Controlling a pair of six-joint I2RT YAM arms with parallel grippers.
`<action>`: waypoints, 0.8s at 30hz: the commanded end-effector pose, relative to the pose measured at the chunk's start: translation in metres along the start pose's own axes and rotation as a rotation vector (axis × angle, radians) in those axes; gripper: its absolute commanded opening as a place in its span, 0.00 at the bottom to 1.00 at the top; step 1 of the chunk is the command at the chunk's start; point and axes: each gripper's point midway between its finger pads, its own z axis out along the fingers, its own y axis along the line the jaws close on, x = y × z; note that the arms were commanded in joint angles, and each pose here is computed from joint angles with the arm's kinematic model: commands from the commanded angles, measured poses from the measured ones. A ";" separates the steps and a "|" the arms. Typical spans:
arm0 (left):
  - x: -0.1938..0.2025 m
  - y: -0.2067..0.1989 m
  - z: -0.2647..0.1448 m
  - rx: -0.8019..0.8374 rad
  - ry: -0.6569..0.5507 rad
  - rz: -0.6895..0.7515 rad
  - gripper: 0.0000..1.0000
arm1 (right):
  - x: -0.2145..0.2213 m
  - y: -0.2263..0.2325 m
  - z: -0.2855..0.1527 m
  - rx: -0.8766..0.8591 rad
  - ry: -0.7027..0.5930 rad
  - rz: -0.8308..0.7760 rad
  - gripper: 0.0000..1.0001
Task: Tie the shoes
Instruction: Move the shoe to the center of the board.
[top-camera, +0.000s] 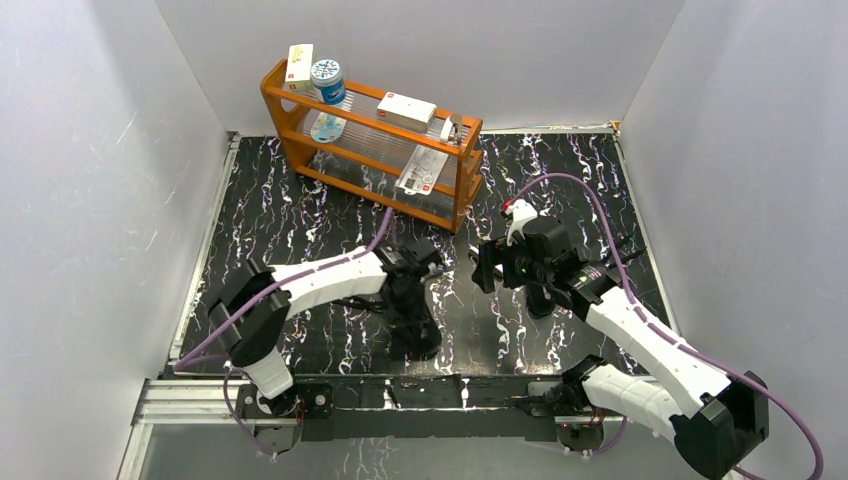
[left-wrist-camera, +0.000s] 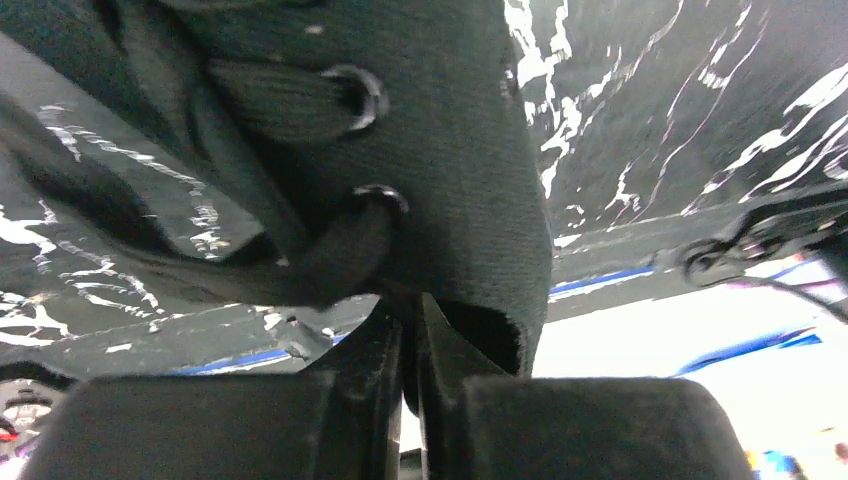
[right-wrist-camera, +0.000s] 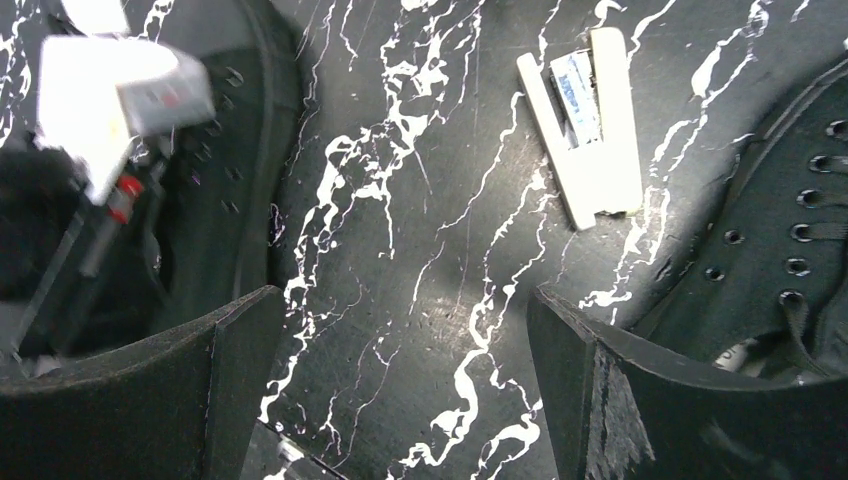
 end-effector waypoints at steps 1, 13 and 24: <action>0.021 -0.015 0.003 0.011 0.021 0.089 0.17 | -0.008 0.017 -0.001 -0.088 -0.001 -0.012 0.98; 0.006 0.028 -0.085 0.131 -0.232 -0.122 0.89 | 0.047 0.061 0.018 -0.347 0.243 0.007 0.94; -0.033 0.077 -0.068 0.311 -0.267 -0.693 0.66 | 0.077 0.114 0.038 -0.360 0.375 -0.149 0.88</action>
